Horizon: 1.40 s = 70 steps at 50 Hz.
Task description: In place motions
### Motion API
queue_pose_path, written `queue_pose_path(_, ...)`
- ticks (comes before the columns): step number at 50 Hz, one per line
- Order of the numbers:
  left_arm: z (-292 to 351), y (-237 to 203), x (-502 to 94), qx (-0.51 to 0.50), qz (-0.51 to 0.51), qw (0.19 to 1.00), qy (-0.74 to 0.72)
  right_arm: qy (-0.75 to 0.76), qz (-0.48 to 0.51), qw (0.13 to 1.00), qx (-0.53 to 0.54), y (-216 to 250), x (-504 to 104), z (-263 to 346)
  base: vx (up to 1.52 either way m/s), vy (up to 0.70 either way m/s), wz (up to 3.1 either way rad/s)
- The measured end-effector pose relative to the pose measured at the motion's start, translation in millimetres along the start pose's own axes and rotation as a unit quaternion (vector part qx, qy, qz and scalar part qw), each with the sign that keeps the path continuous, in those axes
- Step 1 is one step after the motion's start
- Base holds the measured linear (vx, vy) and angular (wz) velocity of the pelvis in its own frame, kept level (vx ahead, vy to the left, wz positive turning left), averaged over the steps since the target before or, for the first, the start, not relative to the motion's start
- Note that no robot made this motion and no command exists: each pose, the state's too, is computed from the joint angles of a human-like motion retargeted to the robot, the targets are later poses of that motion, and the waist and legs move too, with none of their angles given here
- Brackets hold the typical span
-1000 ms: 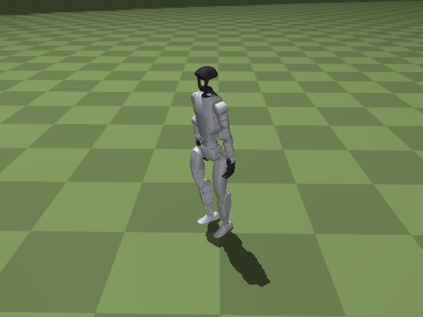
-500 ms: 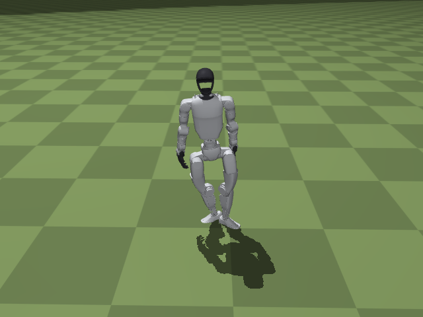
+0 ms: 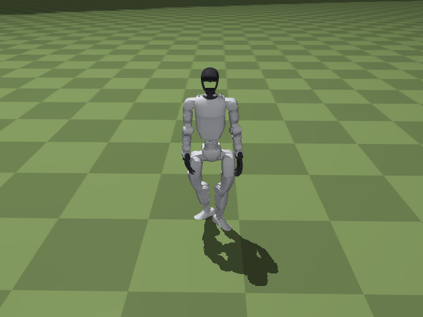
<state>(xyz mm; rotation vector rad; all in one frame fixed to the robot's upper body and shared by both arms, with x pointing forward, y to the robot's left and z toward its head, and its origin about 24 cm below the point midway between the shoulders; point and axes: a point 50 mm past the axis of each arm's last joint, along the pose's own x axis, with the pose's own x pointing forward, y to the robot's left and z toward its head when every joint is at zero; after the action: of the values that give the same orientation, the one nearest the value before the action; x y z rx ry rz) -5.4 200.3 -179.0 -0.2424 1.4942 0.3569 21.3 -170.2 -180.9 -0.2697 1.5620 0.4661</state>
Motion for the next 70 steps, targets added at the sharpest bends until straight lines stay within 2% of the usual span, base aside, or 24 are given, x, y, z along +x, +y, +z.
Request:
queue_pose_path(8,37,-23,1,-0.029,-0.054,0.997,-0.055,0.096,-0.025,0.989,0.110,0,-7,-65,0.22,-0.26,0.81)
queue_pose_path(16,43,-22,-1,0.049,-0.082,0.995,-0.033,0.108,0.014,0.969,0.222,20,-7,-81,0.01,-0.30,1.24)
queue_pose_path(22,23,-14,-1,0.075,-0.075,0.994,0.016,0.060,0.026,0.984,0.165,19,0,-50,-0.17,-0.33,1.28)
queue_pose_path(28,-1,-11,-2,0.101,-0.073,0.990,0.059,0.013,-0.034,0.998,0.043,-2,0,-17,-0.17,-0.17,1.88)
queue_pose_path(34,-23,-15,-3,0.094,-0.085,0.988,0.090,0.024,-0.066,0.997,-0.040,-17,-3,-13,0.02,-0.02,0.19)
queue_pose_path(42,-25,-29,-2,0.075,-0.082,0.992,0.068,0.007,0.002,0.994,0.110,4,1,-17,0.14,0.03,0.09)
queue_pose_path(45,-28,-27,-2,0.103,-0.090,0.987,0.079,0.013,0.012,0.991,0.132,13,2,-23,0.21,0.00,0.12)
queue_pose_path(56,-6,-32,-1,0.103,-0.113,0.987,0.051,0.006,0.015,0.999,0.038,9,2,-11,0.01,-0.01,0.10)
queue_pose_path(70,-8,-23,-1,0.085,-0.099,0.990,0.050,0.033,0.025,0.995,0.096,14,1,-30,0.00,-0.01,0.01)
